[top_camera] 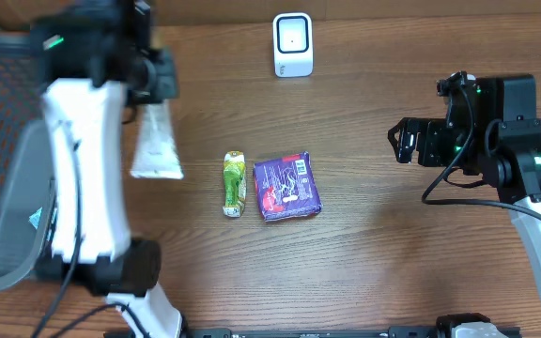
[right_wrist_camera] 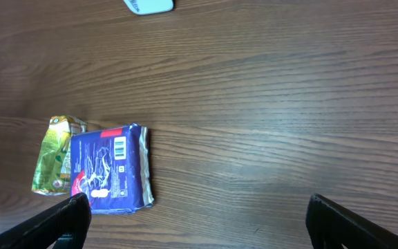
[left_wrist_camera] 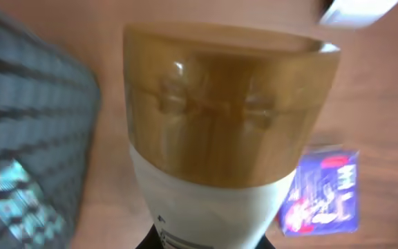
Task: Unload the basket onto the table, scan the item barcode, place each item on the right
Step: 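Place the white tube with gold cap beside the yellow pouch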
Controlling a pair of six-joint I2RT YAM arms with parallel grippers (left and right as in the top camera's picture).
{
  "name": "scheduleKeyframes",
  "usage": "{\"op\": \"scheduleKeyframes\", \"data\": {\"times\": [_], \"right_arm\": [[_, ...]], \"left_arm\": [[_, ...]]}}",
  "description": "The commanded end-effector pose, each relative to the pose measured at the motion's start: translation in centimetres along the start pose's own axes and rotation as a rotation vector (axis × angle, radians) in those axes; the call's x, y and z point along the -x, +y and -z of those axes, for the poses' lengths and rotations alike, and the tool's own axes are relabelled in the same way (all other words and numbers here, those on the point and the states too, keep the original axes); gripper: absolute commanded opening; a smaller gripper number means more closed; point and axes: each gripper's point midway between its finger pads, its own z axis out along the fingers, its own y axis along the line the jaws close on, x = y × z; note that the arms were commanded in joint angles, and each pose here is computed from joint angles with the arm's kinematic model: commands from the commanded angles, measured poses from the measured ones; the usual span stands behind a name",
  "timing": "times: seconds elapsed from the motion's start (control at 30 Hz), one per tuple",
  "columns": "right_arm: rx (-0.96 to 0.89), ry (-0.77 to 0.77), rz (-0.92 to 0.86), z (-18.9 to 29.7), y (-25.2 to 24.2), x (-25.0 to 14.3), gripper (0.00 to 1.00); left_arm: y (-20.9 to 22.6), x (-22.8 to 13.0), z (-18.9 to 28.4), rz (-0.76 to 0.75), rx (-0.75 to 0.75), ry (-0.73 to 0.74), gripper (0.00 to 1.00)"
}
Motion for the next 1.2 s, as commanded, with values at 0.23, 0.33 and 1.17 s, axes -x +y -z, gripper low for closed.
{"op": "scheduleKeyframes", "data": {"times": [0.23,0.33,1.17], "right_arm": [[-0.002,-0.02,0.009,0.5,0.2,0.6,1.0],[-0.002,-0.02,0.009,0.5,0.2,0.6,1.0],[-0.002,-0.015,0.008,0.3,0.2,0.6,1.0]], "left_arm": [[-2.0,-7.1,-17.1,0.038,0.008,0.307,0.04],[-2.8,-8.6,-20.2,0.011,0.002,0.301,0.04],[-6.4,-1.6,-13.4,0.01,-0.126,0.104,0.87]]}}
